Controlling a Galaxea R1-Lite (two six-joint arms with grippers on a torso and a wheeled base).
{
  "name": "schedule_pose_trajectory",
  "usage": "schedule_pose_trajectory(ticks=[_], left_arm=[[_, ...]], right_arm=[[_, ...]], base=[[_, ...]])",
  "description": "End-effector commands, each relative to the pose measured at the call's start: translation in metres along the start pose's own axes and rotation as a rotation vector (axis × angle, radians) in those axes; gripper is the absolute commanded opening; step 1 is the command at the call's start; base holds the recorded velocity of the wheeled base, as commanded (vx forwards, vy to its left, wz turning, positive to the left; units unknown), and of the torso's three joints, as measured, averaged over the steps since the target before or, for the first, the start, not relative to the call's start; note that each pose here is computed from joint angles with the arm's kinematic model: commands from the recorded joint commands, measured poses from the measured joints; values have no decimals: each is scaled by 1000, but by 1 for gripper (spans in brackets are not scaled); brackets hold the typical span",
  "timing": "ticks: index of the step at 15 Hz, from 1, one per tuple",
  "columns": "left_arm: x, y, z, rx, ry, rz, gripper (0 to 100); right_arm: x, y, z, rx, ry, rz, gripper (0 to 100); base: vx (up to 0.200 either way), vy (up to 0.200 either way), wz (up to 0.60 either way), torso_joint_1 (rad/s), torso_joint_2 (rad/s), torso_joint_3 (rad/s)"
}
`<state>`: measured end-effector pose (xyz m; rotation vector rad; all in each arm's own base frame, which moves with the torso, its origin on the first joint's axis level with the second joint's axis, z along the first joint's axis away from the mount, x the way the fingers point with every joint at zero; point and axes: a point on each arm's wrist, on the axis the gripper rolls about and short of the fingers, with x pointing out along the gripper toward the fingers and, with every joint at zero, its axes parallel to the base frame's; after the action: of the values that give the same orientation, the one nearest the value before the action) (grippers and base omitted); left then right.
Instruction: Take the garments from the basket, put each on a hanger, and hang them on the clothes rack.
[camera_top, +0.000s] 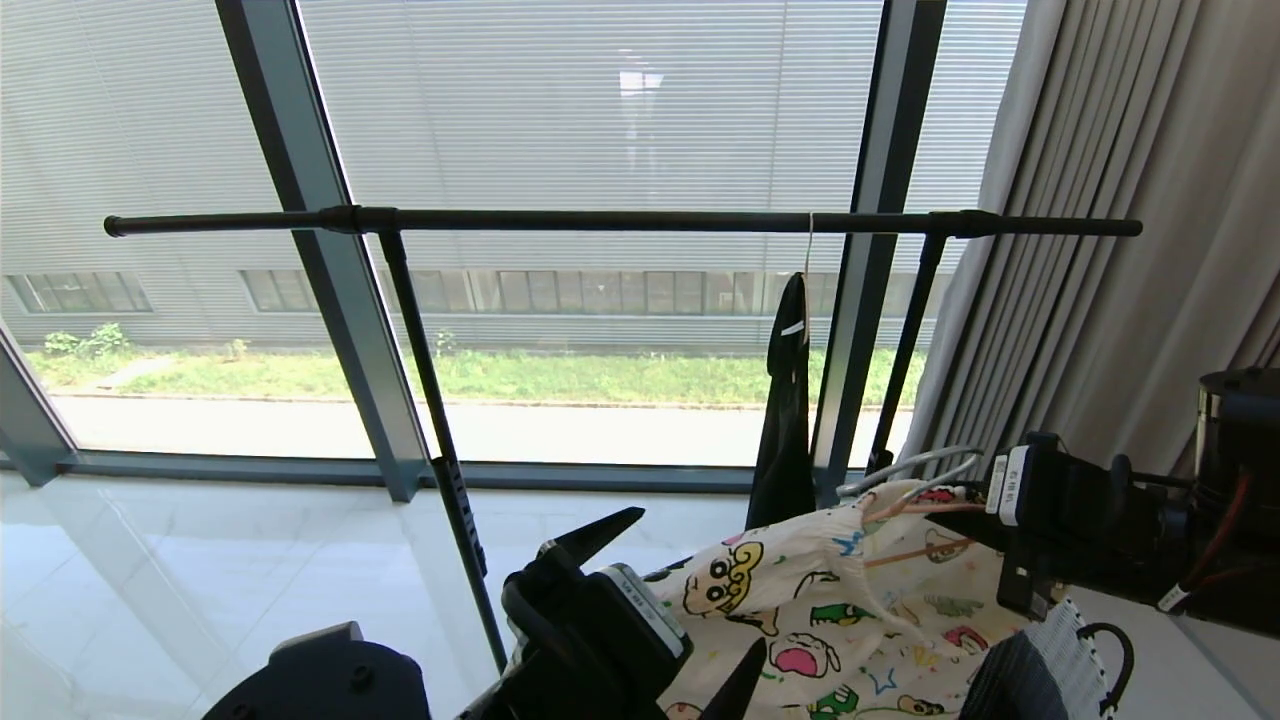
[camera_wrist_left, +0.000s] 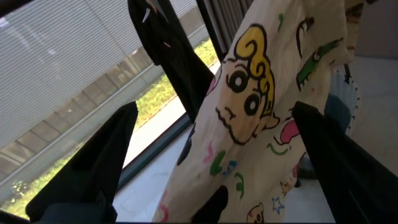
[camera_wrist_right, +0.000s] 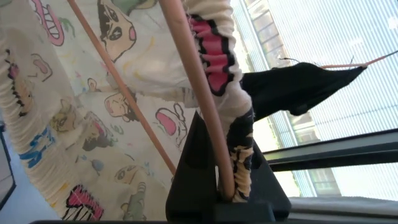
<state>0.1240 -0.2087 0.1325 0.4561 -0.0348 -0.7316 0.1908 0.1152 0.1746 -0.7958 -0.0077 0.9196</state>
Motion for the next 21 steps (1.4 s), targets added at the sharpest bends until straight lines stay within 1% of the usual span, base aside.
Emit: schedule_pose_trajectory(ticks=[1,3,4,6,7,10,11,14,15,19,20,21], left_arm=[[-12,15,-12,-7,41,46,100],[-28,35,-22,-45,66,120,100],[-42,39,-33,-55,102,133,100],[-68,40,-57,-42,195,137,100],[-70,42,-58,-52,201,145,100],[-63,45,-67,-55,261,160,100],[-61,46,-68,-59,262,147,100],[-60,46,-69,-69,236,68,100],[-60,46,-68,-70,231,58,0],[-48,49,-61,-78,199,72,0],[-45,54,-62,-82,208,96,0],[-43,61,-64,-89,222,134,0]], right_arm=[[-5,-2,-6,7,5,-21,0],[-9,0,-8,10,3,-24,0],[-9,0,-8,12,3,-27,0],[-9,-2,-7,12,-3,-33,0],[-9,-2,-6,7,-18,-35,0],[-11,-4,-1,-3,-53,-33,0],[-13,-4,0,-7,-66,-31,0],[-17,-5,4,-14,-84,-35,0],[-17,-4,5,-16,-88,-30,0],[-16,-4,9,-22,-103,-27,0],[-17,-4,9,-18,-104,-30,0],[-19,-5,10,3,-104,-40,0]], base=[[0,0,0,0,0,0],[0,0,0,0,0,0],[0,0,0,0,0,0],[0,0,0,0,0,0],[0,0,0,0,0,0],[0,0,0,0,0,0],[0,0,0,0,0,0],[0,0,0,0,0,0],[0,0,0,0,0,0],[0,0,0,0,0,0],[0,0,0,0,0,0],[0,0,0,0,0,0]])
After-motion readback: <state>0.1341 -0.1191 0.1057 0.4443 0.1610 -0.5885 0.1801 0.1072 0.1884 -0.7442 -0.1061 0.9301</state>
